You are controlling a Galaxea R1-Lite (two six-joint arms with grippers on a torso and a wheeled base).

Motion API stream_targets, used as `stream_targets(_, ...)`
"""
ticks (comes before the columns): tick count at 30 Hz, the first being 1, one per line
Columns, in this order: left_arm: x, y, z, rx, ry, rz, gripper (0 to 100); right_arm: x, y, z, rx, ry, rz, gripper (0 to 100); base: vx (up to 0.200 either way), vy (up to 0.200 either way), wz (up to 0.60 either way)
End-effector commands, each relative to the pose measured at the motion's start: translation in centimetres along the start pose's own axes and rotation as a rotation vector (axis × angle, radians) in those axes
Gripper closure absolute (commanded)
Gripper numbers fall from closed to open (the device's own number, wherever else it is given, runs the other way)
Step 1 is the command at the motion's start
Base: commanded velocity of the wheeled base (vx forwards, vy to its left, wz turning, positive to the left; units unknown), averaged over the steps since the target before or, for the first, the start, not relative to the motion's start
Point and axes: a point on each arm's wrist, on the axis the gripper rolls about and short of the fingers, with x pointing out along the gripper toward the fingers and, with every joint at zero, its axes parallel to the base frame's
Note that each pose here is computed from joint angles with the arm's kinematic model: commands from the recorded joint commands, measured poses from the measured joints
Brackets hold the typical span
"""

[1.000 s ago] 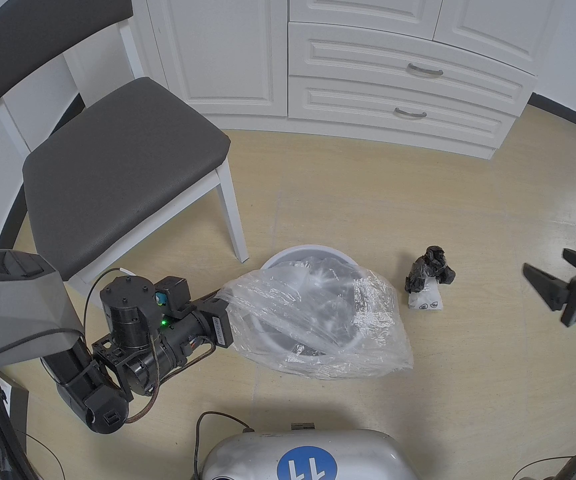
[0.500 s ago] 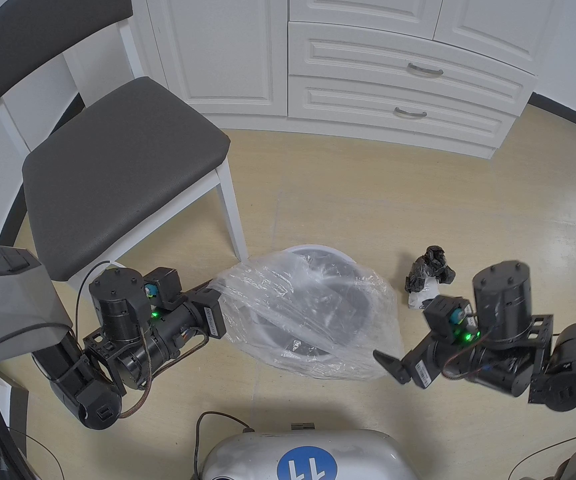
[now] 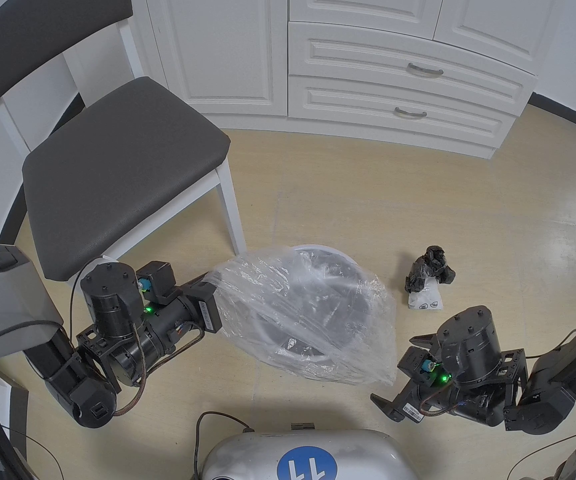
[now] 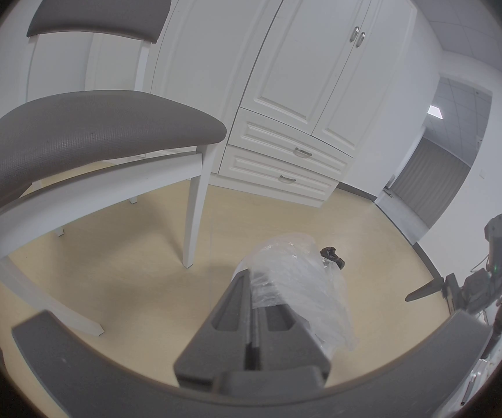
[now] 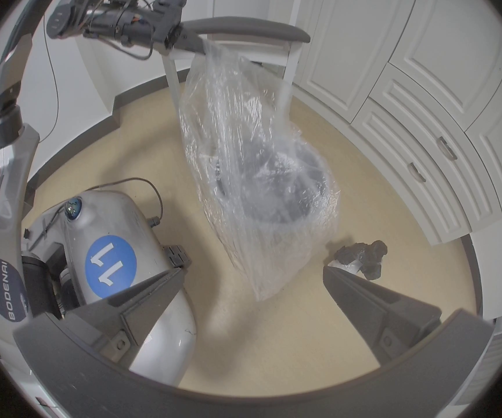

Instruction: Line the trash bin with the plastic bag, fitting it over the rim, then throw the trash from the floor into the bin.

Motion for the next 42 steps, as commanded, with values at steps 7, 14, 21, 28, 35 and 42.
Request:
stream_targets(7, -0.3, 0.1, 0.6, -0.002, -0.022, 0.005, 100, 2.1, 0.9, -0.2, -0.03, 0.062, -0.014, 0, 0.0, 0.0, 0.0)
stream_targets(14, -0.3, 0.4, 0.9, -0.003, -0.031, 0.012, 100, 3.4, 1.1, 0.3, -0.028, 0.058, -0.016, 0, 0.0, 0.0, 0.0)
stream_targets(21, -0.5, 0.7, 1.3, -0.005, -0.044, 0.014, 100, 7.4, 3.1, 2.6, 0.021, -0.047, -0.089, 0, 0.0, 0.0, 0.0)
stream_targets(28, -0.4, 0.8, 1.2, -0.006, -0.041, 0.016, 100, 9.0, 4.1, 4.2, 0.071, -0.131, -0.11, 0, 0.0, 0.0, 0.0)
stream_targets(35, -0.4, 0.8, 1.2, -0.006, -0.041, 0.016, 100, 8.6, 4.7, 4.7, 0.094, -0.156, -0.097, 0, 0.0, 0.0, 0.0)
stream_targets(42, -0.4, 0.8, 1.1, -0.006, -0.038, 0.017, 100, 8.7, 5.3, 6.7, 0.171, -0.216, -0.093, 0, 0.0, 0.0, 0.0)
